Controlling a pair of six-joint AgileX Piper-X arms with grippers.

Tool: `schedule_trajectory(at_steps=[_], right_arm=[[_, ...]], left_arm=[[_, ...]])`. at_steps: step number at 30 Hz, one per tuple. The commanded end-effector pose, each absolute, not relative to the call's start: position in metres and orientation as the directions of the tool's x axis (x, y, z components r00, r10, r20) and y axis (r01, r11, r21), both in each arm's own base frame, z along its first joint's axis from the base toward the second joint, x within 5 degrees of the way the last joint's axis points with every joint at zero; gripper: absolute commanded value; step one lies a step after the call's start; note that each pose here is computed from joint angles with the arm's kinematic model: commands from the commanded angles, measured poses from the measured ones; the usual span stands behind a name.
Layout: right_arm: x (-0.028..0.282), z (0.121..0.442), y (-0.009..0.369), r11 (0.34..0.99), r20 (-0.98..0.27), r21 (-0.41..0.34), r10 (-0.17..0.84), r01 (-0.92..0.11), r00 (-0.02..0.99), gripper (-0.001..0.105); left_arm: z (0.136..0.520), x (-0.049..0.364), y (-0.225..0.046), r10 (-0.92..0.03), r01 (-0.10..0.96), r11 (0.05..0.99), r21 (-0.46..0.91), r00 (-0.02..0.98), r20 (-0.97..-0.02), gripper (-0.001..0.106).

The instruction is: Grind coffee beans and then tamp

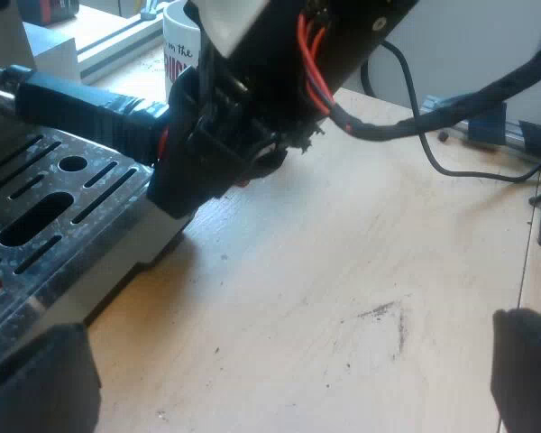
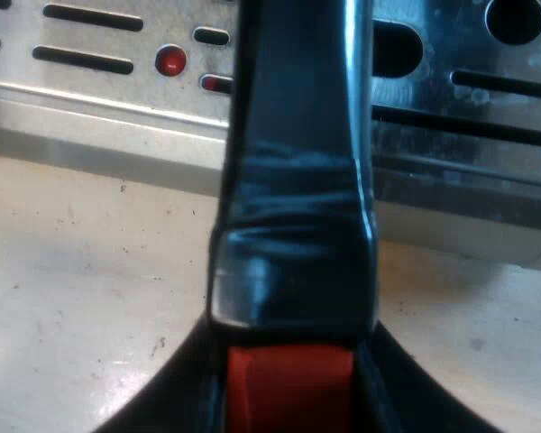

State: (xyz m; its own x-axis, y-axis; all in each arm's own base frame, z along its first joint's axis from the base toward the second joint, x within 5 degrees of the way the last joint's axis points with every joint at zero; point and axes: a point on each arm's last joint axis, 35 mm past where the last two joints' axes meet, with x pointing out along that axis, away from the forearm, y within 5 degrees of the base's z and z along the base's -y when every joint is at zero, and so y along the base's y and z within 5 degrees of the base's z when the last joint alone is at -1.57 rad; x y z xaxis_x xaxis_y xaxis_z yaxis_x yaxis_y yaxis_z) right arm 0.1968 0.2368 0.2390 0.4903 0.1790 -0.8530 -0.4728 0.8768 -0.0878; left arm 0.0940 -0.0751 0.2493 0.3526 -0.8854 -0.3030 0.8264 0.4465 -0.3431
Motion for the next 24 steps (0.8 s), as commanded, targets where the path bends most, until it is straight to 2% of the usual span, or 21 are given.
schedule_trajectory(at_steps=[1, 11, 15, 18, 24], right_arm=[[0.193, 0.249, 0.234, 0.873, -0.855, -0.053, 0.211, -0.485, 0.473, 0.000], [0.172, 0.258, 0.235, 0.864, -0.857, -0.091, 0.185, -0.495, 0.480, 0.000], [0.163, 0.258, 0.236, 0.865, -0.851, -0.144, 0.140, -0.480, 0.507, 0.000], [0.158, 0.260, 0.238, 0.862, -0.846, -0.144, 0.147, -0.486, 0.512, 0.000], [0.149, 0.267, 0.231, 0.864, -0.838, -0.197, 0.097, -0.464, 0.537, 0.000]], left_arm=[[0.251, 0.094, -0.075, -0.885, 0.823, 0.451, -0.346, 0.361, -0.294, 0.090], [0.251, 0.094, -0.075, -0.885, 0.823, 0.451, -0.346, 0.361, -0.294, 0.090], [0.251, 0.094, -0.075, -0.885, 0.823, 0.451, -0.346, 0.361, -0.294, 0.090], [0.251, 0.094, -0.075, -0.885, 0.823, 0.451, -0.345, 0.361, -0.294, 0.090], [0.252, 0.094, -0.075, -0.885, 0.834, 0.447, -0.322, 0.362, -0.291, 0.090]])
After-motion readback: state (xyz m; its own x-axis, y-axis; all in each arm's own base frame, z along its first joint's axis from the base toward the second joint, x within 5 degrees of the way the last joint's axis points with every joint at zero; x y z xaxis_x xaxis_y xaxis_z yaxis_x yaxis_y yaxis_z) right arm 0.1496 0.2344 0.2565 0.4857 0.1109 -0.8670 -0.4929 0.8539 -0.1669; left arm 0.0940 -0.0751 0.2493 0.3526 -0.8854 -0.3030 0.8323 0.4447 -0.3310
